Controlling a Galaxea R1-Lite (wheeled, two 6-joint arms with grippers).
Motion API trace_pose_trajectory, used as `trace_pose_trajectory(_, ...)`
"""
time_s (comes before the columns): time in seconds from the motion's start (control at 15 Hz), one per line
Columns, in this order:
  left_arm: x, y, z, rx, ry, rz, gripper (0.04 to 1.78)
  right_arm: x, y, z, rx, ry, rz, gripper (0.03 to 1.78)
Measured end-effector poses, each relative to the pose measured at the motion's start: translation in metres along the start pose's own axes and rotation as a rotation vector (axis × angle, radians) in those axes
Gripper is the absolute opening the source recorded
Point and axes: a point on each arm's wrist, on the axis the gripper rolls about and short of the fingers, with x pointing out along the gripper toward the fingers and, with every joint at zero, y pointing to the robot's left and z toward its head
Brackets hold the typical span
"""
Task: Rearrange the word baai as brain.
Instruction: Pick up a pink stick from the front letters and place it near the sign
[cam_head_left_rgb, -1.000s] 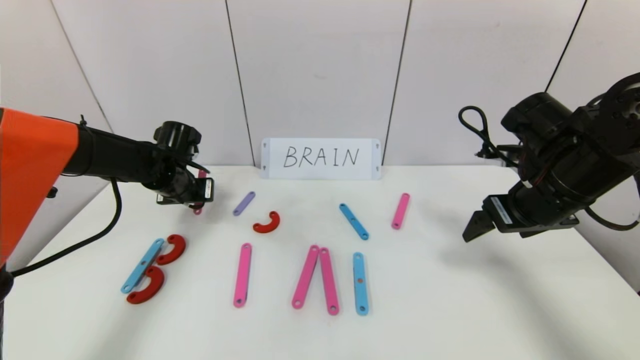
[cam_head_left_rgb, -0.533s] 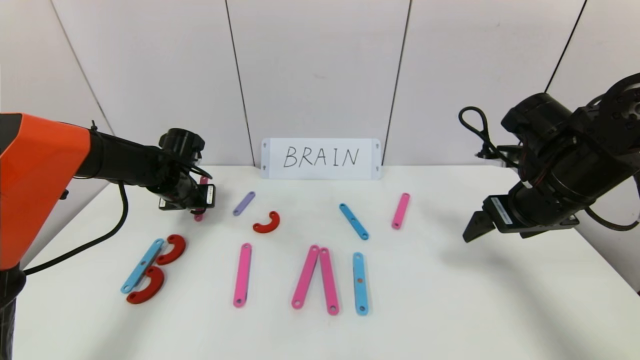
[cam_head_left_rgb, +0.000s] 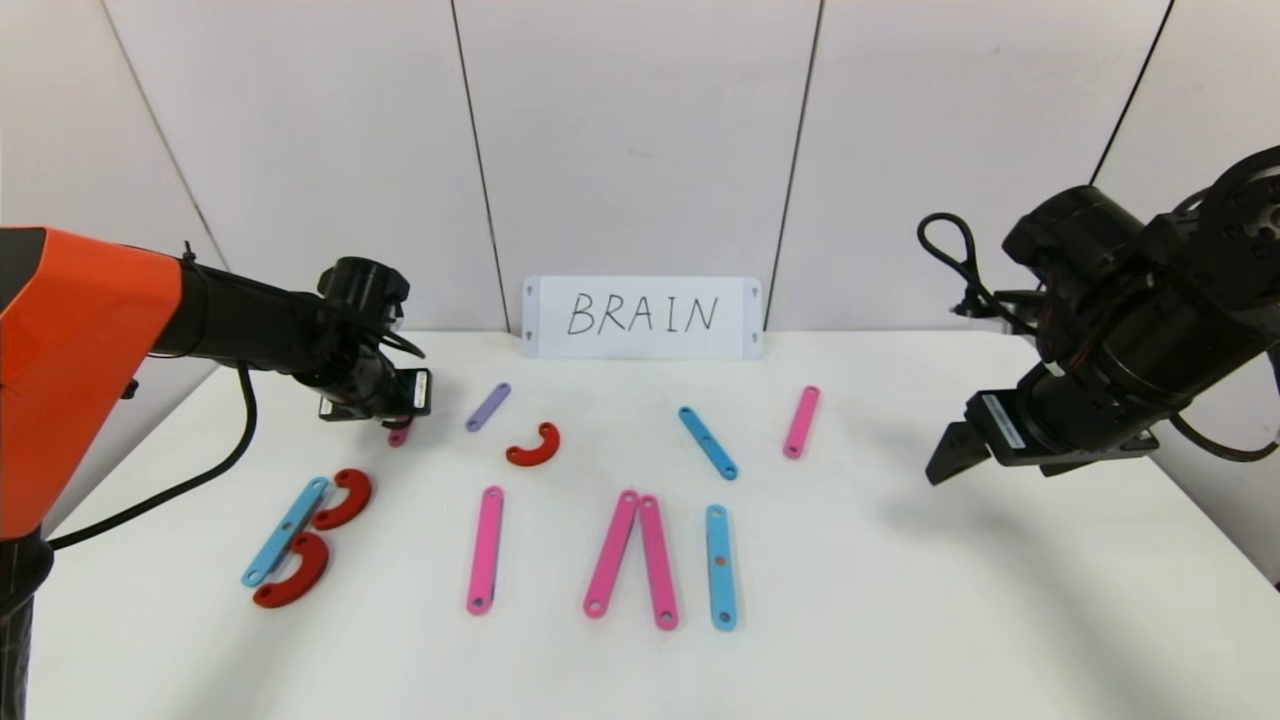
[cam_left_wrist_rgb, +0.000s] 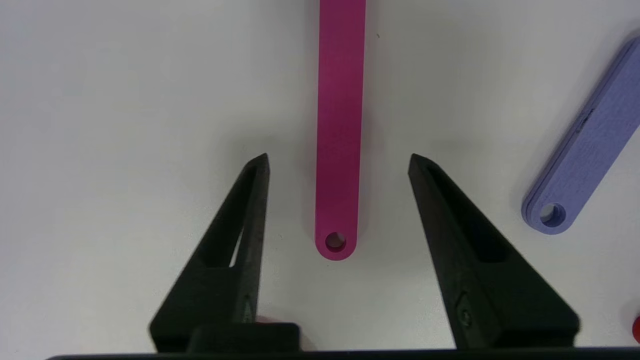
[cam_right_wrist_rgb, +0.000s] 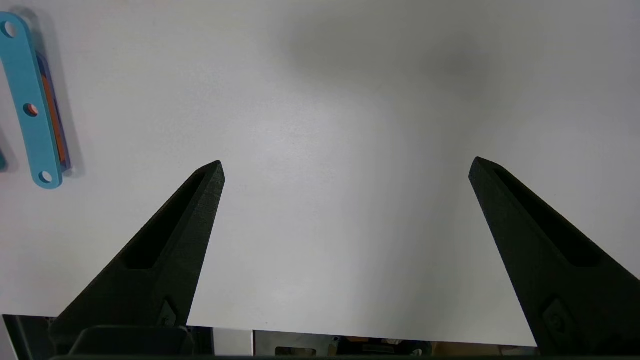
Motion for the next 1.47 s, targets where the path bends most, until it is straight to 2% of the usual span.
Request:
trace_pose_trajectory(0.2, -0.006, -0.005, 0.001, -0.027, -0.008, -0.011, 1.53, 0.000, 0.000, 0.000, 0.000, 0.000, 0.000, 1.71)
trace_pose_trajectory(0.4, -0.032, -0.017, 0.002, -0.068, 0.004, -0.050, 1.73, -0.001, 0.000, 0.000, 0.000, -0.002, 0.001, 1.71)
trace_pose_trajectory(0.87, -0.103, -0.048, -0.026, -0.051, 0.170, -0.116, 1.74, -0.007, -0.003, -0.001, 0.010, -0.021, 0.000, 1.71)
trace_pose_trajectory(1.2, -0.121, -0.070, -0.069, -0.021, 0.269, -0.134, 1.74, -0.015, -0.005, -0.004, 0.013, -0.043, 0.003, 1.71)
trace_pose_trajectory(1.47, -0.125, -0.079, -0.086, 0.014, 0.304, -0.139, 1.74, -0.022, -0.006, -0.006, 0.015, -0.060, 0.006, 1.71)
